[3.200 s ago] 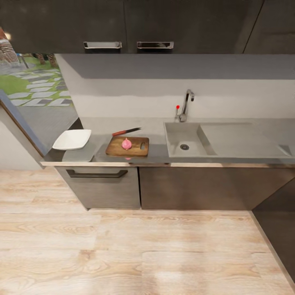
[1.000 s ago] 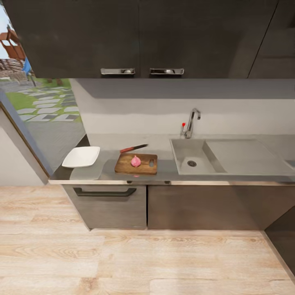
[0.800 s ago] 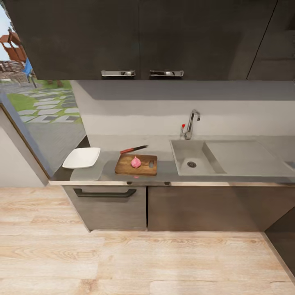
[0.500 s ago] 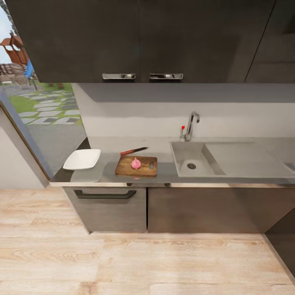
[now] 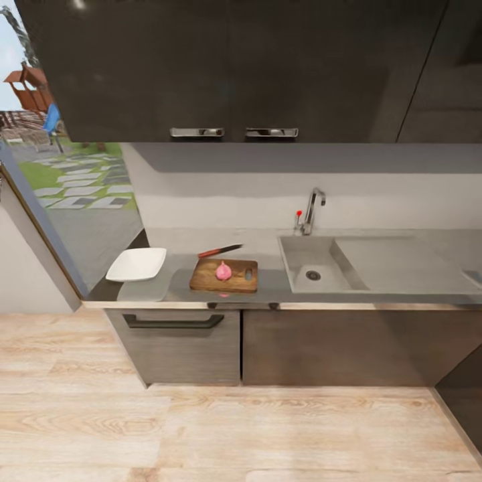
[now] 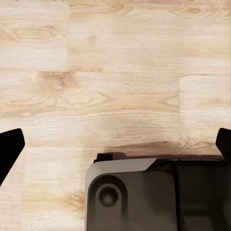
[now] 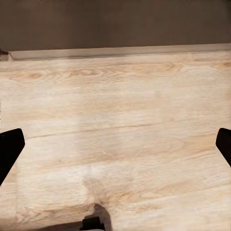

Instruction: In the kitchen, take the Vidalia onion out of the sink, dice it on the chopping board with the paring knife, put the diced onion into the bowl on the countertop, then place both the paring knife and the chopping board into the sink.

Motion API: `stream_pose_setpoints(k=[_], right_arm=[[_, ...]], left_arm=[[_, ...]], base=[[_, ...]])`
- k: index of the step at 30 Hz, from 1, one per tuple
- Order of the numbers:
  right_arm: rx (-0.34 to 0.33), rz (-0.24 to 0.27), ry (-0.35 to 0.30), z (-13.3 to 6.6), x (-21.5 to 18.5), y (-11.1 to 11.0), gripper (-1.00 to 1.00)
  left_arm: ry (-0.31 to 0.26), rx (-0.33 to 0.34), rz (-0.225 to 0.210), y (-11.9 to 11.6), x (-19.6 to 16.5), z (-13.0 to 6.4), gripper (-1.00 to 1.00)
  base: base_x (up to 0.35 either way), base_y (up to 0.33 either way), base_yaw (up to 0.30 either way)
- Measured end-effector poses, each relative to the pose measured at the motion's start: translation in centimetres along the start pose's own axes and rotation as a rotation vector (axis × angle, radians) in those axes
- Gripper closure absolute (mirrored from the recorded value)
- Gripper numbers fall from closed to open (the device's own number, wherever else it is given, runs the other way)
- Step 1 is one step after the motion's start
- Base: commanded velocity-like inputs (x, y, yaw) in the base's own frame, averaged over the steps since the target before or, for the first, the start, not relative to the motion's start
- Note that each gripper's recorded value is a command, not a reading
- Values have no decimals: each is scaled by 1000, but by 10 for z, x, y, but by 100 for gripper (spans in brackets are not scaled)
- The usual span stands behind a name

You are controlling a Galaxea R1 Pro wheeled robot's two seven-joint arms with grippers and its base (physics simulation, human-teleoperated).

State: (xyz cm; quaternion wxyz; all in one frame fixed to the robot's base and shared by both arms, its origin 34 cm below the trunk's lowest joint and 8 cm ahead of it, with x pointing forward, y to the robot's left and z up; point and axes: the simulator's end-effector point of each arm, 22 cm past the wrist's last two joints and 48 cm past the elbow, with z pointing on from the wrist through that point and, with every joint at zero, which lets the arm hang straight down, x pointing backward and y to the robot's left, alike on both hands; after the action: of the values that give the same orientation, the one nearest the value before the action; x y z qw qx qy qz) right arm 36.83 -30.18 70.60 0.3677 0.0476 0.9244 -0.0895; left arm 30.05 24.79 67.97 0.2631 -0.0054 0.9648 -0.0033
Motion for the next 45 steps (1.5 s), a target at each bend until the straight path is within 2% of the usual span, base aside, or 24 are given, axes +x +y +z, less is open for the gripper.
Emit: stream_pose_setpoints(k=[27,45], right_arm=[[-1,8,-42,0,-17,1,-100],[-2,13,-70,0,-28,1,-100]], left_arm=[[-42,1,0,0,-16,0,-100],[-70,0,0,0,-26,-1,-100]], base=[[0,266,0],[0,138,0]])
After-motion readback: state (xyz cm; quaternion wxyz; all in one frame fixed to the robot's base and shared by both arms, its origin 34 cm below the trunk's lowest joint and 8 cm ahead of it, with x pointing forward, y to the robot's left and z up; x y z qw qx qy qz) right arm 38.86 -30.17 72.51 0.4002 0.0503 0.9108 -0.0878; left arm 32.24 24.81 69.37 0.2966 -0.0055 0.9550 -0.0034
